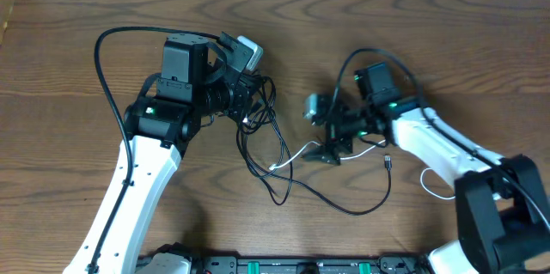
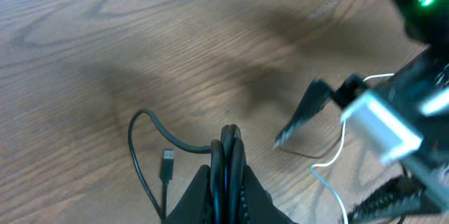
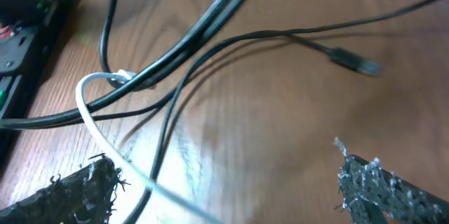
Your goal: Untangle cables
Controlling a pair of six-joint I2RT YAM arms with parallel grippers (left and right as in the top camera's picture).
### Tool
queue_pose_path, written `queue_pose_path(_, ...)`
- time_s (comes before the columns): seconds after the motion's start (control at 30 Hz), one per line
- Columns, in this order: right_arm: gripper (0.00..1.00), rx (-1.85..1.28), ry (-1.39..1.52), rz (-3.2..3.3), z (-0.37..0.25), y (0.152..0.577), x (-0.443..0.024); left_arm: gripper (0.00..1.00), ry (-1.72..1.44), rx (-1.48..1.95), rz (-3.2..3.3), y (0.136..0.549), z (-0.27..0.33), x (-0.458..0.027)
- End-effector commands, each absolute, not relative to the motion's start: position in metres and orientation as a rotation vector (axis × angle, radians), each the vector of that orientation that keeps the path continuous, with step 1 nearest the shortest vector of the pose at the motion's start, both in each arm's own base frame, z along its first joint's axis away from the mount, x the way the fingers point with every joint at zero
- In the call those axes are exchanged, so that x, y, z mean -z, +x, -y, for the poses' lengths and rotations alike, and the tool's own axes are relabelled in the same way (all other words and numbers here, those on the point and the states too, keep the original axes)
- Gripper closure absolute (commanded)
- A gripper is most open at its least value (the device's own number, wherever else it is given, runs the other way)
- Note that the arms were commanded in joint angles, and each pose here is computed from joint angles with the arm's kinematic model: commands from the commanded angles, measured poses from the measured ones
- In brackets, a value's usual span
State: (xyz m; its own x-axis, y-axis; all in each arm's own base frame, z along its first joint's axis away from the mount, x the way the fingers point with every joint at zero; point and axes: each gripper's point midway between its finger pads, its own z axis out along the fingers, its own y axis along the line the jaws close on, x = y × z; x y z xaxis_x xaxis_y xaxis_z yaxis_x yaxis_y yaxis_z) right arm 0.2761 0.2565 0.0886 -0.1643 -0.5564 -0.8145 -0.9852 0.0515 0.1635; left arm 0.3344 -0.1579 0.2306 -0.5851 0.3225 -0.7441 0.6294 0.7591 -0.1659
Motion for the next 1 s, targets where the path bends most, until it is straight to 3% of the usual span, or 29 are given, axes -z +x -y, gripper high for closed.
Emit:
queue_pose_path(0.0,0.03,-1.004,-1.623,-1.723,-0.269,0.268,-0.075,0.92,0.73,0.546,-2.18,0.338,0.162,-0.243)
queue_pose_path(0.03,0.11,-0.998,-1.631,-1.725,-0.27,0.268,-0.072,0.93,0.73,0.546,-2.18,0.338,0.162,-0.243)
queue_pose_path(0.07,0.26,-0.987,-1.64,-1.733,-0.271,0.268,-0.068,0.92,0.73,0.547,-2.18,0.337,0.161,-0.243)
queue_pose_path(0.13,0.86,-0.959,-1.648,-1.752,-0.27,0.269,-0.063,0.92,0.73,0.546,-2.18,0.338,0.161,-0.243)
queue_pose_path(0.17,0.99,-0.945,-1.646,-1.766,-0.269,0.271,-0.062,0.93,0.73,0.546,-2.18,0.338,0.161,-0.243)
queue_pose_path(0.37,0.99,-0.943,-1.469,-1.872,-0.259,0.291,-0.08,0.92,0.711,0.498,-2.195,0.341,0.156,-0.241)
queue_pose_path(0.63,0.99,-0.899,-1.303,-1.74,-0.247,0.308,-0.164,0.92,0.697,0.461,-2.227,0.34,0.15,-0.235)
queue_pose_path(0.77,0.99,-0.733,-1.252,-1.704,-0.229,0.317,-0.198,0.92,0.673,0.397,-2.268,0.341,0.14,-0.229)
queue_pose_path(0.97,0.99,-0.278,-0.981,-1.934,-0.155,0.357,-0.204,0.92,0.654,0.339,-2.308,0.34,0.131,-0.222)
